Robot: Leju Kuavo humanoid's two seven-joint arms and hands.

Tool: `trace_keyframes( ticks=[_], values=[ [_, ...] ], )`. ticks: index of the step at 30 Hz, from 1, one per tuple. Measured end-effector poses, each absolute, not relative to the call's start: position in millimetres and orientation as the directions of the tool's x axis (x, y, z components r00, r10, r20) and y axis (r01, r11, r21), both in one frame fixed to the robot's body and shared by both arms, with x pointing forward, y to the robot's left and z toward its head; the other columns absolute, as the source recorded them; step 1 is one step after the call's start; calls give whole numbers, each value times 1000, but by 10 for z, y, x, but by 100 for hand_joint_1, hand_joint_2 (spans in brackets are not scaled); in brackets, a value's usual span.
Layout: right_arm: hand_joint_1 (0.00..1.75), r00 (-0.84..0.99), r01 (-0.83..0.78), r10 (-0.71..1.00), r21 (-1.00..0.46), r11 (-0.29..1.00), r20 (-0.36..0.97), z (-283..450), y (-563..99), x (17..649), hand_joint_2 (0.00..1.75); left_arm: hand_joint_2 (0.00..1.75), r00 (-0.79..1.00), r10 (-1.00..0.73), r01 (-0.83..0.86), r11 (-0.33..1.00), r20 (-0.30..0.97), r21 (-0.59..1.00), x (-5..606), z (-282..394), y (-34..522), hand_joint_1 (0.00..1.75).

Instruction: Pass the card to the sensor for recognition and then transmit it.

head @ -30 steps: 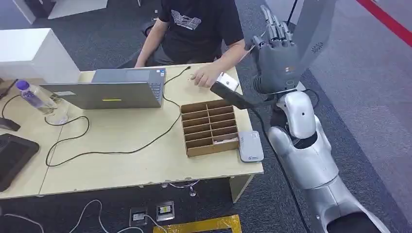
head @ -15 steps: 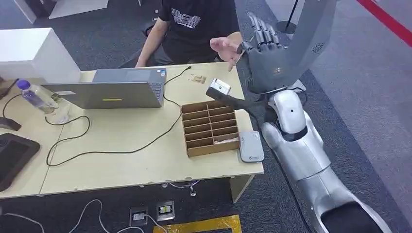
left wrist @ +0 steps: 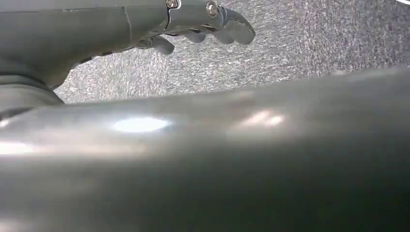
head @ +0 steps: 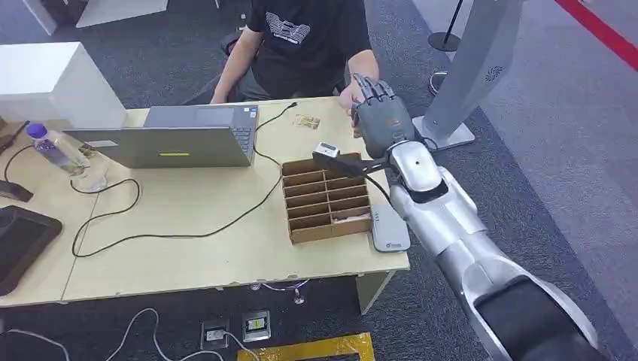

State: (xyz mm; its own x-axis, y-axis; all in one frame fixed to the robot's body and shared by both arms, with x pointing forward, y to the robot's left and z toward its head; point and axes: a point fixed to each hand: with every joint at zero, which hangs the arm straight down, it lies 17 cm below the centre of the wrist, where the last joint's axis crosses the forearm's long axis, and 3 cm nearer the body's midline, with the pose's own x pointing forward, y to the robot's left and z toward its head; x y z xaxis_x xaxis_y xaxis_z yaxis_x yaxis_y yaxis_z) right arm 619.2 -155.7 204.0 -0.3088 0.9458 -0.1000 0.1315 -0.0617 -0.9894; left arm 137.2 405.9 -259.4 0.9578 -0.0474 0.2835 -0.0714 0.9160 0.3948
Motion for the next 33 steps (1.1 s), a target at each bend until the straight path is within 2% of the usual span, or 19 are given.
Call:
trace_keyframes(
  ticks=[2,3,5,6,19,27,30,33],
  values=[
    [175,-302,114,947,-991,-74,-106,1963,-1587,6195,175,0,958,-47,-71,916,283,394,1372,-2595,4053,0],
    [152,-298,108,948,-991,-79,-108,1933,-1600,6197,175,0,958,-47,-71,917,283,393,1371,-2596,4049,0],
    [5,-293,99,949,-991,-95,-120,1884,-1622,6202,175,0,958,-47,-69,920,284,385,1374,-2600,4027,0],
    [0,-291,96,948,-990,-102,-126,1863,-1634,6203,175,0,958,-48,-64,925,283,375,1375,-2605,4007,0],
    [0,-257,118,951,-982,-145,-171,1774,-1772,6213,175,0,958,-75,-31,933,278,358,1416,-2588,4099,0],
    [0,-233,207,967,-977,-56,-104,2175,-1983,6346,175,0,957,-74,-31,935,280,353,1426,-2586,4104,0],
    [0,-149,190,989,-982,22,-7,2220,-2361,6417,175,0,958,-69,-35,935,278,352,1415,-2588,4107,0],
    [0,13,264,979,-945,193,204,2431,-3269,6468,175,0,959,-71,-32,935,275,352,1391,-2594,4104,0]
  ],
)
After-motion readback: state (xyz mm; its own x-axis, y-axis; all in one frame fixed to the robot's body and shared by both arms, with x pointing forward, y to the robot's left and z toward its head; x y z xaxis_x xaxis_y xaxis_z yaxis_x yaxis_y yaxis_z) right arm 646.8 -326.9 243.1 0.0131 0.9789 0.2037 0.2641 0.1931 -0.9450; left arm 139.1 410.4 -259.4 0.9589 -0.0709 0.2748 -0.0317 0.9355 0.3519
